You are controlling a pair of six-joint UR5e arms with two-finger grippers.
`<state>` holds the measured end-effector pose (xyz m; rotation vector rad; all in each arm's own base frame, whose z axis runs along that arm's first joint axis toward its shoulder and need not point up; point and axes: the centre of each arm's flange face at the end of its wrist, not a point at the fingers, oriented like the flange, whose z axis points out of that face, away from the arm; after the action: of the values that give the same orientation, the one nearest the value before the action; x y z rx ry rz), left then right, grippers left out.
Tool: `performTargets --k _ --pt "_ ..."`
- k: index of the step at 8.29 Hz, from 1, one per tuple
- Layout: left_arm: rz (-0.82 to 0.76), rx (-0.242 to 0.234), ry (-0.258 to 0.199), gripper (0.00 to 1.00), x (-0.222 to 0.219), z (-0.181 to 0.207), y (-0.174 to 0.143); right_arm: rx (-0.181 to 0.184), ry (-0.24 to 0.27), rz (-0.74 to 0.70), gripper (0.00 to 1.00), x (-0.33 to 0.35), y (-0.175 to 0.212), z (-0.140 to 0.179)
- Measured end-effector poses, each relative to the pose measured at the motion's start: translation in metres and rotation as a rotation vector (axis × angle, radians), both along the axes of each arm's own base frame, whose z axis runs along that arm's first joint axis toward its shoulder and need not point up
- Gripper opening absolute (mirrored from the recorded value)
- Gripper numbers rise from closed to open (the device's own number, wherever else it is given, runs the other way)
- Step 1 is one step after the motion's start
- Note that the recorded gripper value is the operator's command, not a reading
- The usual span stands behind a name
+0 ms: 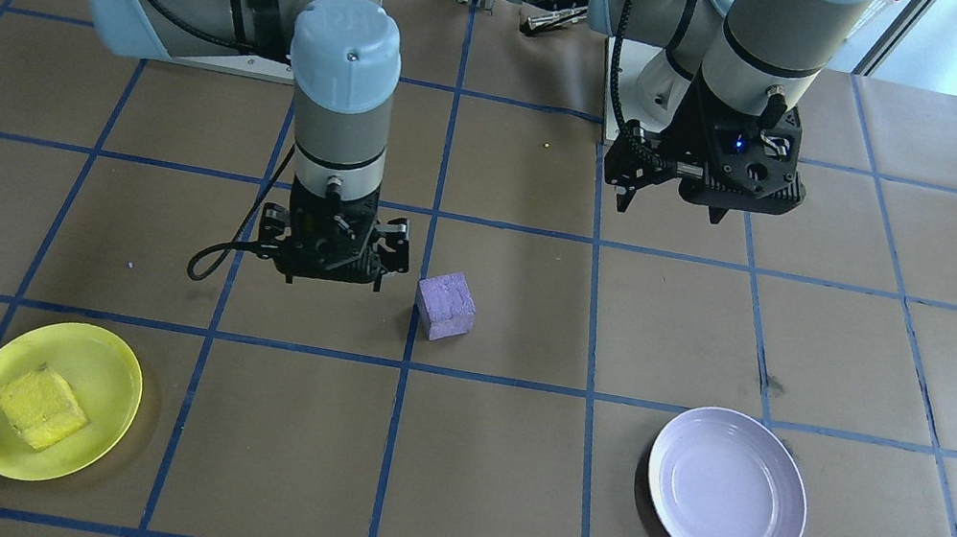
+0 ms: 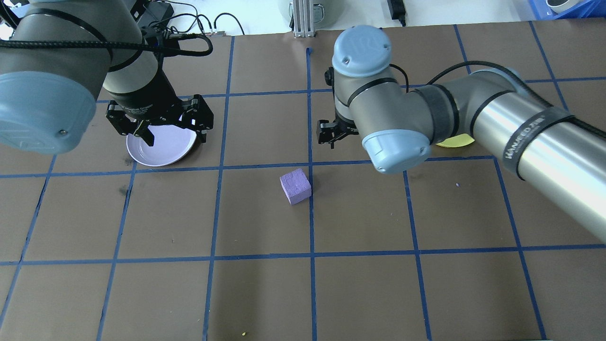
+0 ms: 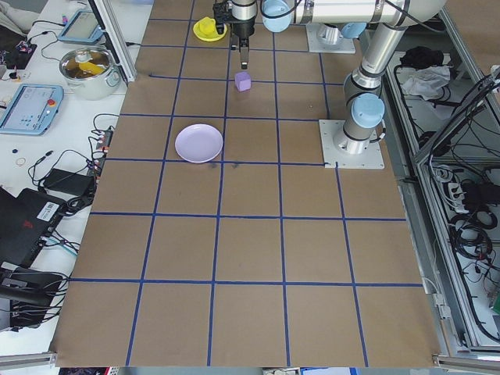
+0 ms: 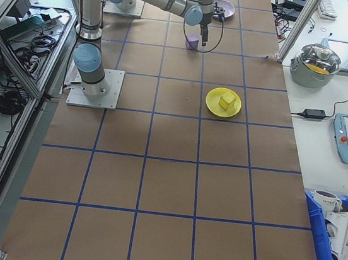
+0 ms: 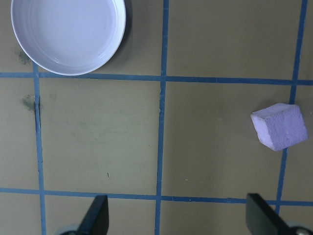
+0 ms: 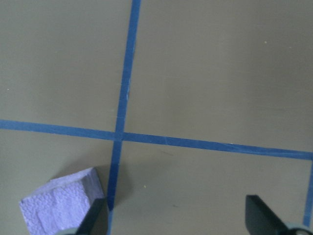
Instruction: Sort blocks by color into plates
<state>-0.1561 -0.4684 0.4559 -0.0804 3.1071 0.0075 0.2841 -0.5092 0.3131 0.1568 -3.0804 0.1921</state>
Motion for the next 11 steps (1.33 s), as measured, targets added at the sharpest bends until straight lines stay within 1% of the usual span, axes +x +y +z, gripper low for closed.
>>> performTargets --k 2,3,4,5,6,7,8,9,11 --pt "0.035 0.007 0.005 1.00 -0.001 -0.005 -0.003 0.033 0.012 -0.016 1.00 -0.066 -0.005 0.037" --pt "0.103 0.020 0.013 1.00 -0.003 -0.012 -0.008 0.046 0.018 -0.021 1.00 -0.100 -0.002 0.059" --pt "0.184 0.040 0.040 1.00 -0.009 -0.022 -0.015 0.063 0.023 -0.032 1.00 -0.131 0.006 0.080" --pt "0.249 0.056 0.077 1.00 -0.019 -0.033 -0.022 0.076 0.022 -0.040 1.00 -0.155 0.018 0.102" --pt "0.290 0.056 0.099 1.00 -0.035 -0.044 -0.028 0.095 0.004 -0.048 1.00 -0.166 0.030 0.121" --pt "0.311 0.055 0.107 1.00 -0.060 -0.059 -0.033 0.129 -0.019 -0.053 1.00 -0.169 0.039 0.137" --pt "0.323 0.055 0.108 1.00 -0.090 -0.080 -0.037 0.155 -0.029 -0.056 1.00 -0.169 0.044 0.146" --pt "0.322 0.052 0.110 1.00 -0.120 -0.104 -0.040 0.170 -0.034 -0.058 1.00 -0.169 0.047 0.150" --pt "0.284 0.077 0.097 1.00 -0.166 -0.148 -0.035 0.181 -0.040 -0.058 1.00 -0.168 0.049 0.152"
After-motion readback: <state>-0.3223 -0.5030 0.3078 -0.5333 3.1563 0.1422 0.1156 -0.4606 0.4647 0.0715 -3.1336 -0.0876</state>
